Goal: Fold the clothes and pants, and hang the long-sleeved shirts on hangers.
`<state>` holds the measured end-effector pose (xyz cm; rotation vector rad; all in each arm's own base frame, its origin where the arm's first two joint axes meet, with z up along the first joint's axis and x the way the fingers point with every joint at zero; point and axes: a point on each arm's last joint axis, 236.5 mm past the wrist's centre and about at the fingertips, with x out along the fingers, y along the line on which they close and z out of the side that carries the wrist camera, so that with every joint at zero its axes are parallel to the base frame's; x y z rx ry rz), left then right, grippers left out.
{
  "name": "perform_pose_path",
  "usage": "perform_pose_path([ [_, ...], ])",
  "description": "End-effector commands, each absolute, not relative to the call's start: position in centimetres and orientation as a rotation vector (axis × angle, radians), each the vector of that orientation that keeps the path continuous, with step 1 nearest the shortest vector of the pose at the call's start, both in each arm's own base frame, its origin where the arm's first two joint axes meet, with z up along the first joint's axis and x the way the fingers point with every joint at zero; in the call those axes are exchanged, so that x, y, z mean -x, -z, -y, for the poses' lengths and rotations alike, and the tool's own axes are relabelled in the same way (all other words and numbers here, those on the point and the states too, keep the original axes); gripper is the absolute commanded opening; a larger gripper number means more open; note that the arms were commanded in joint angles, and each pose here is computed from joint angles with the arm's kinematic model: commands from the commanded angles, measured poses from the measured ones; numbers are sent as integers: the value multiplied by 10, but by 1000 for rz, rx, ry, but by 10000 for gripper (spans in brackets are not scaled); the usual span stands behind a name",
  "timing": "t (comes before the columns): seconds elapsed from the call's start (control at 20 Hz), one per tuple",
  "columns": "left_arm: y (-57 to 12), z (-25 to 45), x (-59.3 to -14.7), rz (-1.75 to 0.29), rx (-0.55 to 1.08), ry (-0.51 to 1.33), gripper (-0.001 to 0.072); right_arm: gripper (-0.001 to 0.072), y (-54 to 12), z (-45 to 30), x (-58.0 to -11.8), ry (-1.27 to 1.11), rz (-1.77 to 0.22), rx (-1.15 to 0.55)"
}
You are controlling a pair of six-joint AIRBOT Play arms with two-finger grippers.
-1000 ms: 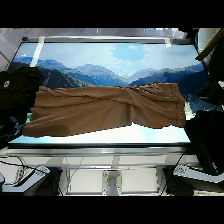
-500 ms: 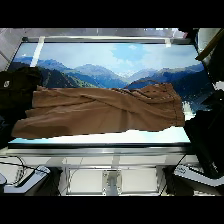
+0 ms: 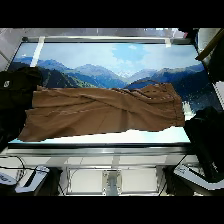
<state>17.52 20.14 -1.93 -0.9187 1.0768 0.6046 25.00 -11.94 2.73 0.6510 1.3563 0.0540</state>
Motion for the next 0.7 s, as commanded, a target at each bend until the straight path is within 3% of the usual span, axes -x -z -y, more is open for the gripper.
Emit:
perform_pose_path([
  [0.0,65,-168,-156,-1084,1050,-651,702,454,-13,119,-235,-36,-1356,-701],
  [0.15,77,-177,-178,-917,1103,-683,701,453,-14,116,-239,-55,-1337,-706],
  [0.35,71,-201,-193,-808,1027,-712,700,453,-14,120,-246,-41,-1306,-702],
  [0.6,93,-182,-213,-881,1041,-640,694,453,-17,116,-252,-57,-1279,-722],
  [0.65,100,-175,-216,-912,1047,-620,630,452,-19,113,-251,-69,-1284,-730],
])
